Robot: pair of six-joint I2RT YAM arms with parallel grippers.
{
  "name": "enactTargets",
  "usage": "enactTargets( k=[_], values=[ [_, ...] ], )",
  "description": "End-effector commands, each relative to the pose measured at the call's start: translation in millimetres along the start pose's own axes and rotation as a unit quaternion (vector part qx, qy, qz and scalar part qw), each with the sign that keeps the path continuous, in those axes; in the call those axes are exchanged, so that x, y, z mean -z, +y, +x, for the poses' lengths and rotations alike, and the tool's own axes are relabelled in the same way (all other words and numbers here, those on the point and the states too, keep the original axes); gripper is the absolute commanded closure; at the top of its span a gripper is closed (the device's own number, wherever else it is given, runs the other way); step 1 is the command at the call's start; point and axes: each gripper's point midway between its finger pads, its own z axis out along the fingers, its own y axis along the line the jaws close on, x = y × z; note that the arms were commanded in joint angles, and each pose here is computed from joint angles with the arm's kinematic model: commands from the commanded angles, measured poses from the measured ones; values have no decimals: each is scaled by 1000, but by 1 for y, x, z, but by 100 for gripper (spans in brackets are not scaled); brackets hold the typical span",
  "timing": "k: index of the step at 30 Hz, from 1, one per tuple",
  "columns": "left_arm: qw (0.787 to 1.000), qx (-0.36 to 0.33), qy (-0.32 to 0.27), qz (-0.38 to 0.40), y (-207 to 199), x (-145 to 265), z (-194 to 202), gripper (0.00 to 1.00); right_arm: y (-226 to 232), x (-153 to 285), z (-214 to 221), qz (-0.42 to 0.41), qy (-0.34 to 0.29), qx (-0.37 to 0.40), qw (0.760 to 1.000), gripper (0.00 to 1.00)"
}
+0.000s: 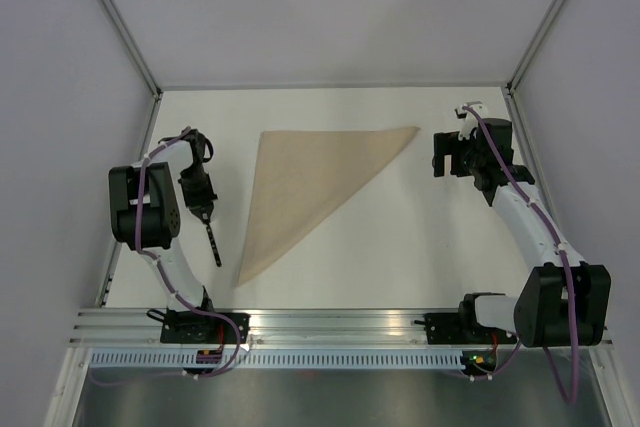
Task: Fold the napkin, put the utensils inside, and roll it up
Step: Grab a utensil with the left arm, then place the utensil onto the napkin
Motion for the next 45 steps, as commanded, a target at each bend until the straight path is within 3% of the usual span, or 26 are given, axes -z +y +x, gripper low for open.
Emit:
enactTargets(
  k=[1, 7, 18, 30, 39, 45],
  values=[
    [1000, -6, -26, 11, -6, -15, -23, 83, -4, -1, -6, 7, -7, 5, 1000, 2],
    [999, -14, -42, 28, -12, -1, -34, 98, -5, -2, -5, 9, -4, 5, 1000, 2],
    [994, -27, -86, 57, -22, 46, -52, 98, -4, -4, -4, 7, 0, 4, 1000, 2],
    [986, -111, -120, 32, -57, 107, -58, 98, -4, -4, -4, 7, 0, 3, 1000, 2],
    [958, -246, -145, 40, -152, 150, -33, 98, -3, -3, -3, 4, 1, 3, 1000, 2],
    [934, -335, -121, 30, -216, 139, 3, 98, -3, -3, -3, 4, 0, 3, 1000, 2]
  ],
)
